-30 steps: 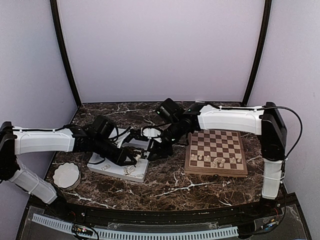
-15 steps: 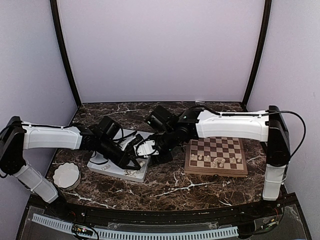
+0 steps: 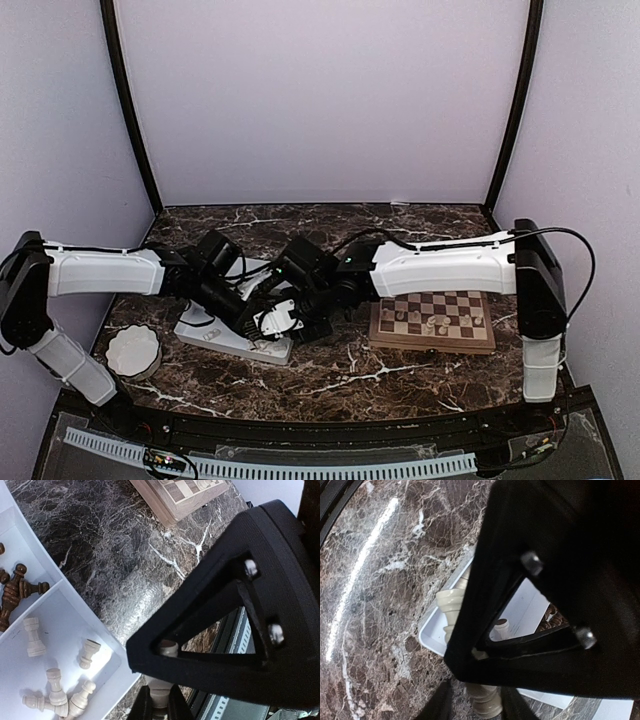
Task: Set up the chess pieces on the board
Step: Pass from the left arm to the right
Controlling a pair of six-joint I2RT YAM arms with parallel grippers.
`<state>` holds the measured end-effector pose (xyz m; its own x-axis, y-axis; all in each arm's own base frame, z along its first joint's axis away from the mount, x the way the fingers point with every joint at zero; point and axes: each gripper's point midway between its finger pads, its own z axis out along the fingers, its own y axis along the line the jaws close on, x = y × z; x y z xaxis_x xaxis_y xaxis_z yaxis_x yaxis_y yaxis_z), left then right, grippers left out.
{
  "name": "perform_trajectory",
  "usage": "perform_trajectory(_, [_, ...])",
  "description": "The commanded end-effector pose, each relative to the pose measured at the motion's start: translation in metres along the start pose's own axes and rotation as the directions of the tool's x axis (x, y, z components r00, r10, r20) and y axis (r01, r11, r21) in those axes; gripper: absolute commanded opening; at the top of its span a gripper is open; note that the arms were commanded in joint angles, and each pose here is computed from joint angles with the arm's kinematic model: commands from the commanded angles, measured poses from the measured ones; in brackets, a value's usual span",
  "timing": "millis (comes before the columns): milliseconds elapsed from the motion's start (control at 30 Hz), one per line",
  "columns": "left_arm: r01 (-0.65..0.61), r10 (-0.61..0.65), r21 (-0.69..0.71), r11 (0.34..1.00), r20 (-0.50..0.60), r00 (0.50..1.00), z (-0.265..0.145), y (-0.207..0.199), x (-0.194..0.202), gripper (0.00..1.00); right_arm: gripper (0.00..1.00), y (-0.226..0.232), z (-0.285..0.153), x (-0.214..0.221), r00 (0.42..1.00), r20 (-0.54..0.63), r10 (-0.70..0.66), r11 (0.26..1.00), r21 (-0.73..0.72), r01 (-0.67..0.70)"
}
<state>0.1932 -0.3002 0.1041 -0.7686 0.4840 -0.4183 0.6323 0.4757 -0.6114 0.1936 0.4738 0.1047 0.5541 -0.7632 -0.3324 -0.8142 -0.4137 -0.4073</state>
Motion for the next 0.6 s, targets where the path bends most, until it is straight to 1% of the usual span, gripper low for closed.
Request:
perform_trajectory(0, [-0.015,0.016,-0.02,1.0,0.008,1.0,-0.004,0.004,-0.006,0.12,0.19,-0.024,0.013,0.001,0.999,-0.031,0.037,0.994,0.104,-0.034])
perform_trajectory(33, [-0.012,0.012,-0.029,1.0,0.005,1.0,-0.004,0.007,-0.005,0.14,0.14,-0.027,0.016,0.003,0.998,-0.044,0.049,0.992,0.119,-0.044])
perform_trajectory(67, [-0.006,0.006,-0.046,0.999,0.004,1.0,-0.004,0.012,-0.004,0.19,0.11,-0.031,0.019,0.006,0.997,-0.054,0.064,0.99,0.133,-0.056])
perform_trajectory(200, [0.015,-0.015,-0.074,0.997,0.001,1.0,-0.003,0.025,0.001,0.25,0.05,-0.043,0.025,0.016,0.988,-0.059,0.141,0.98,0.149,-0.131])
perform_trajectory(300, [0.024,-0.024,-0.086,0.996,0.004,1.0,-0.003,0.032,0.002,0.27,0.02,-0.045,0.025,0.022,0.984,-0.051,0.172,0.976,0.141,-0.163])
perform_trajectory(433, [0.034,-0.034,-0.117,0.993,0.006,0.999,-0.003,0.04,0.002,0.27,0.01,-0.042,0.026,0.027,0.98,-0.05,0.193,0.974,0.129,-0.185])
perform_trajectory(533, [0.037,-0.029,-0.132,0.991,0.058,0.998,-0.012,0.038,-0.01,0.28,0.01,-0.042,0.022,0.029,0.973,-0.031,0.228,0.968,0.119,-0.223])
perform_trajectory(567, [0.039,-0.028,-0.142,0.989,0.08,0.996,-0.016,0.039,-0.014,0.3,0.01,-0.043,0.021,0.03,0.968,-0.024,0.249,0.963,0.116,-0.245])
